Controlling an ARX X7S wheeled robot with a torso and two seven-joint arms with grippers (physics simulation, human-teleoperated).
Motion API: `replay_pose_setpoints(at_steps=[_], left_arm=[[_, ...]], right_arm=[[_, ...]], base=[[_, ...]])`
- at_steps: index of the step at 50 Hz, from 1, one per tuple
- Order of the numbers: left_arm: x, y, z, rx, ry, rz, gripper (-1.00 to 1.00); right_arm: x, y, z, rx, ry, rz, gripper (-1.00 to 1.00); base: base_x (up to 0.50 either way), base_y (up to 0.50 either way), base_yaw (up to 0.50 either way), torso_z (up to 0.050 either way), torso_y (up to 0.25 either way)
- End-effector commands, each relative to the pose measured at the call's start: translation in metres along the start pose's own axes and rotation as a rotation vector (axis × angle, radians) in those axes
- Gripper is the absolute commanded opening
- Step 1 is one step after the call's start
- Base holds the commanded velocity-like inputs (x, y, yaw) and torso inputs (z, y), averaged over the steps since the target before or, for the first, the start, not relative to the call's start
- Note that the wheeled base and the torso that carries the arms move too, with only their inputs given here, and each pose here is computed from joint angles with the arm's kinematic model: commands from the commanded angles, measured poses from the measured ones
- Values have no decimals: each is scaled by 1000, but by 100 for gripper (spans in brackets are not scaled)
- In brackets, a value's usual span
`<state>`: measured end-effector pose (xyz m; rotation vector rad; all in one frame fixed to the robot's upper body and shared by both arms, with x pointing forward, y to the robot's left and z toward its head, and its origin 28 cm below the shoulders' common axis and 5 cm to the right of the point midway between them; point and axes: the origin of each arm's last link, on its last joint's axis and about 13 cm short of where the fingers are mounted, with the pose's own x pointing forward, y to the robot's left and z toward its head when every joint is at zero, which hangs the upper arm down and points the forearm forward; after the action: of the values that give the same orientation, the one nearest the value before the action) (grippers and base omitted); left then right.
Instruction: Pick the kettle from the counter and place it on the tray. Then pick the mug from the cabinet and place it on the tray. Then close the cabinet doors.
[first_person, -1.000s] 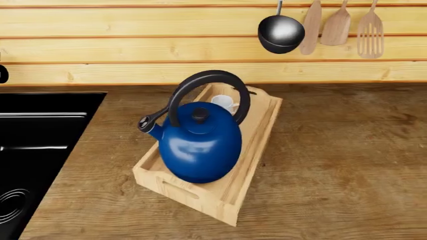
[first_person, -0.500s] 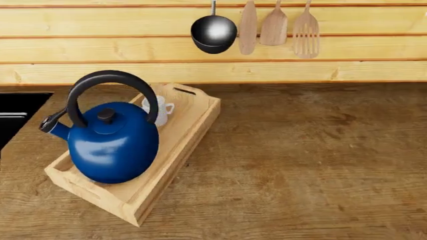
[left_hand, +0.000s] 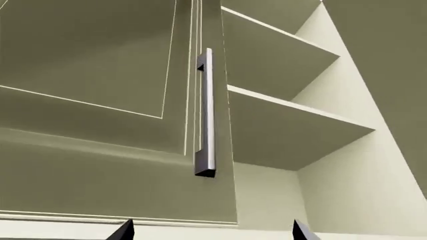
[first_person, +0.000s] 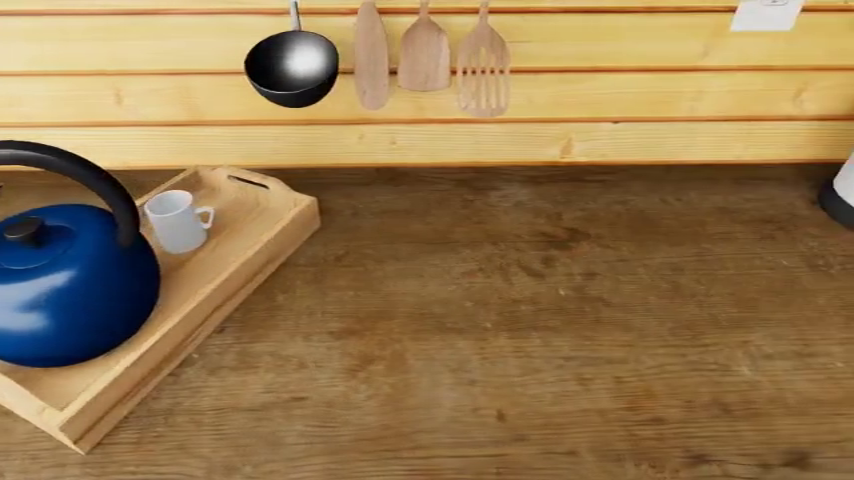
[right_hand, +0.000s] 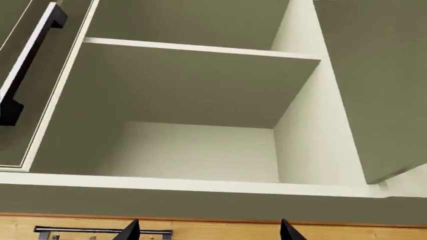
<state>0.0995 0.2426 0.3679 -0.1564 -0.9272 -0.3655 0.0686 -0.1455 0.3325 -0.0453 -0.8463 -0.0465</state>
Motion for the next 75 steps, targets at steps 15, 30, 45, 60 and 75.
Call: replay_pose_setpoints(at_steps=[15,30,45,60,75], left_arm=[[-2,2,-1,0,2,6,100],[-2,2,-1,3,3,7,100],[-3,3,-2,2,6,13,100],[-2,3,-4,-6,13,11,100],[-3,6,-4,-9,16,18,100]], right_arm=[[0,0,1,-2,-2,4,100],[1,1,1,-1,-2,5,100],[0,-3,7,-53,-28,-39,100],[13,-27,43,-250,-60,-372,100],[68,-47,53,-309,50,-267,100]], base=[[-10,-500,0,0,0],[-10,-500,0,0,0],[-4,-191,0,0,0],[0,0,0,0,0],[0,0,0,0,0]])
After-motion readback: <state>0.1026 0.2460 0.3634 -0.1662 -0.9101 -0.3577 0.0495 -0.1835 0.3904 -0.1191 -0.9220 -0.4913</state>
